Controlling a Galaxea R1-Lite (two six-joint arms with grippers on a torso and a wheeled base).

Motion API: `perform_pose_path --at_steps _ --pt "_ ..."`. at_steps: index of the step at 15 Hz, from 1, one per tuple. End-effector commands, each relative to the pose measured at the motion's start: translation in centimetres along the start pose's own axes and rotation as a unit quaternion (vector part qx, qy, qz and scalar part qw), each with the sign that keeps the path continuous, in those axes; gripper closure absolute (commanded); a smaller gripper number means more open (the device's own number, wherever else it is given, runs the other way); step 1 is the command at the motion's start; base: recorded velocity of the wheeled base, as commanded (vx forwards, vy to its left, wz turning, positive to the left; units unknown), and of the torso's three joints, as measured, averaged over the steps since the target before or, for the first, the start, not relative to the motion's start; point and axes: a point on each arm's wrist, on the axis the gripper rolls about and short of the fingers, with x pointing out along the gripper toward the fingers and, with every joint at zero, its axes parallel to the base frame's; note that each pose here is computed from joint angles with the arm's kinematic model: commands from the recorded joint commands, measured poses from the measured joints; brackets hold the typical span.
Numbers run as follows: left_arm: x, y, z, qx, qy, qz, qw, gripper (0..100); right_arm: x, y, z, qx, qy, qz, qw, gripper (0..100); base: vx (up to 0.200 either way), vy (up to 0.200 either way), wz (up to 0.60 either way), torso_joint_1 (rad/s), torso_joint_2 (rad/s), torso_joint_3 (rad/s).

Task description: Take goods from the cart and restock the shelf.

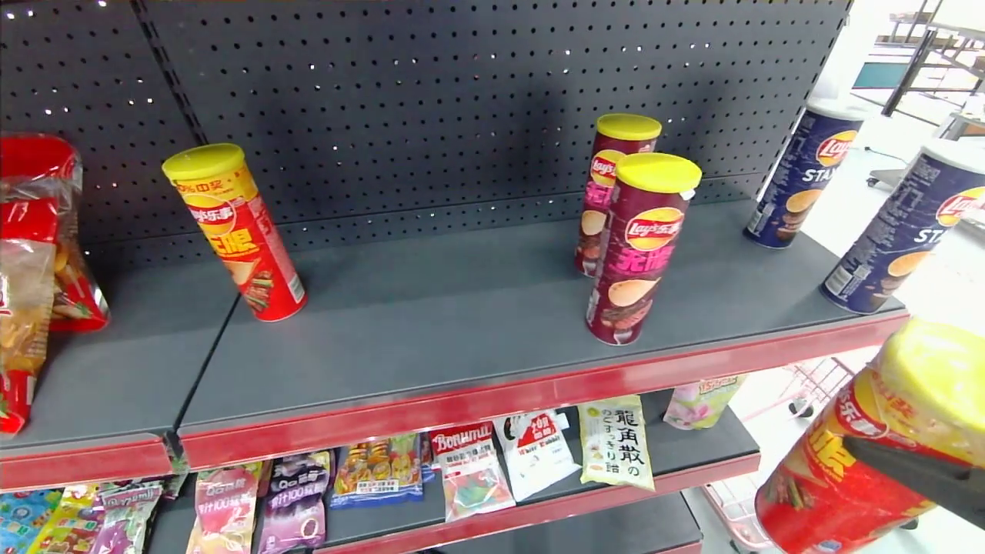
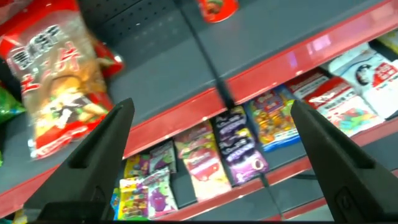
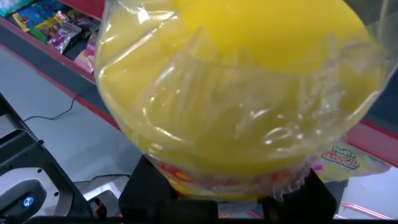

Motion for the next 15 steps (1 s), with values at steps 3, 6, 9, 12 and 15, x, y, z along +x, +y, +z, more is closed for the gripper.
perform_pose_path --at_steps 3,6,9,12,15 --pt "0.01 0.0 0.01 0.0 0.0 0.0 1.0 0 -0.07 0.04 -0.01 -0.001 -0.002 0.0 1.0 100 0.0 0.2 0.0 0.007 0.01 -0.001" --pt "0.01 0.0 0.01 0.001 0.0 0.0 1.0 0 -0.06 0.05 -0.01 -0.002 -0.002 0.0 1.0 100 0.0 0.2 0.0 0.001 0.0 0.005" --pt "0.0 0.02 0.04 0.001 0.0 0.0 1.0 0 -0.06 0.06 -0.05 -0.01 -0.001 0.001 1.0 100 0.0 0.2 0.0 0.002 0.0 0.001" --pt "0.0 0.02 0.04 0.001 0.0 0.0 1.0 0 -0.06 0.04 -0.01 -0.012 -0.001 -0.001 1.0 100 0.0 0.067 0.0 0.002 0.0 0.001" --pt "-0.03 0.02 0.04 0.01 -0.001 0.001 0.9999 0 -0.06 0.05 -0.06 -0.015 0.0 -0.002 1.0 100 0.0 0.0 0.0 0.0 0.0 0.0"
